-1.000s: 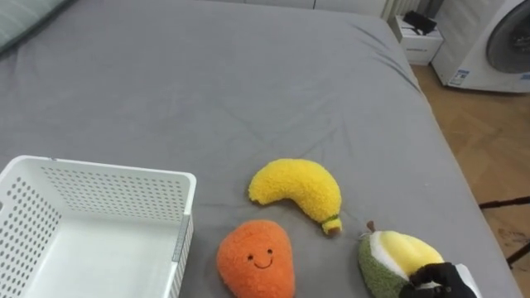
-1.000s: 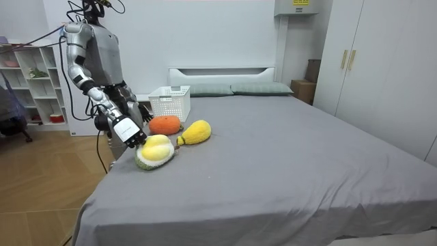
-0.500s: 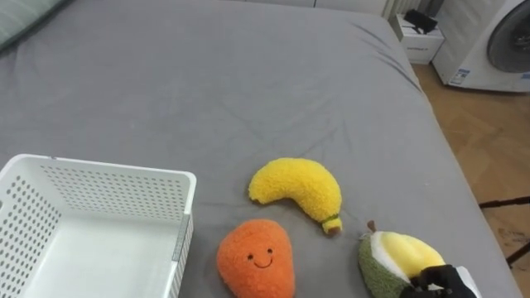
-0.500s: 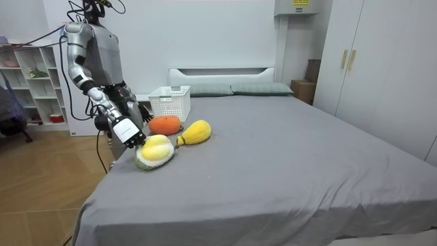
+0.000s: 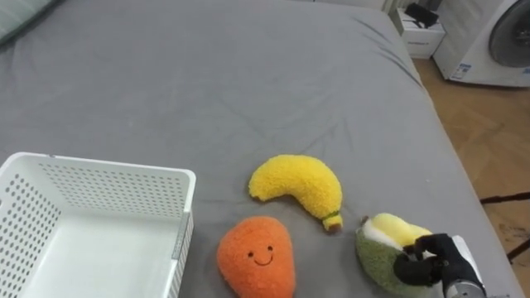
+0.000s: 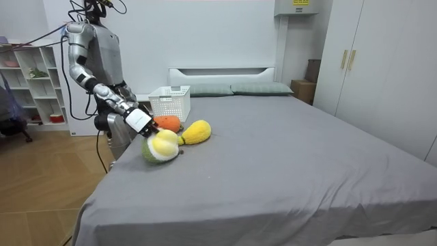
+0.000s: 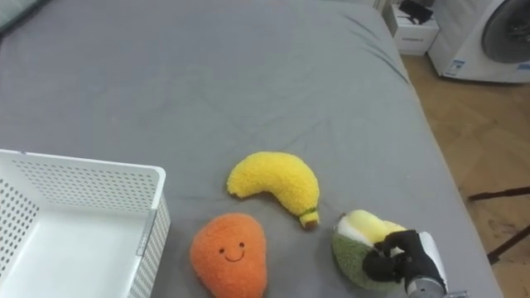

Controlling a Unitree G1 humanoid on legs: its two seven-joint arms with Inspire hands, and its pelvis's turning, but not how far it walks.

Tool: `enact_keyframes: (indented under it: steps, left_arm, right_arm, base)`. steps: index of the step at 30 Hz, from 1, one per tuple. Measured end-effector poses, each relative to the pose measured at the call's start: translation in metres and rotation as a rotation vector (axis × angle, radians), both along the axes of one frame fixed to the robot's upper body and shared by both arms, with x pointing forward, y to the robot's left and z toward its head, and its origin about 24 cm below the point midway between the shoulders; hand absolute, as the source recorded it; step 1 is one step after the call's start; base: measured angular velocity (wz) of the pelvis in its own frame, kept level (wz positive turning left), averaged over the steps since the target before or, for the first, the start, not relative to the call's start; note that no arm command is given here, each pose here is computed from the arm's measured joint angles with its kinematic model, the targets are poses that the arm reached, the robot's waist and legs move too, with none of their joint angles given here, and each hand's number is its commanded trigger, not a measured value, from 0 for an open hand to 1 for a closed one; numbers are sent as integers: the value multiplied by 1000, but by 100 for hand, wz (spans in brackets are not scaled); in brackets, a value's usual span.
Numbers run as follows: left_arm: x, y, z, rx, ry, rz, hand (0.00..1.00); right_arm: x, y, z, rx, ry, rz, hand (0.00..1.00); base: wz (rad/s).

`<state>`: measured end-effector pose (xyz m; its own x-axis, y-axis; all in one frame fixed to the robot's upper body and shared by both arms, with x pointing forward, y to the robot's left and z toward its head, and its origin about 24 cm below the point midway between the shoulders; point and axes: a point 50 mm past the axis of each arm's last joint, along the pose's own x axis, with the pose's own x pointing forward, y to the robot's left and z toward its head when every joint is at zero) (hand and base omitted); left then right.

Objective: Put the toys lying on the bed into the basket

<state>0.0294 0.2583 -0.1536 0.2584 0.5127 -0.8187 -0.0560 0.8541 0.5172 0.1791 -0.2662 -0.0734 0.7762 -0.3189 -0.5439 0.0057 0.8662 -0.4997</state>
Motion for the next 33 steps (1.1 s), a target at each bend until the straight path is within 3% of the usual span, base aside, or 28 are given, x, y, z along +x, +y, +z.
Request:
enact_keyframes:
  steps: [7,15,33]
  left_arm:
    - [2,-1,0,-8,-2,-5,0]
    - [2,-1,0,-8,-4,-9,0]
    - [4,-1,1,10,-28,-1,0]
  right_arm:
    - [25,9,27,16,-130,63,100]
    - [50,24,81,-6,-372,159,100]
    - [67,35,124,36,-529,228,100]
  base:
    - [0]
    - [0]
    - [1]
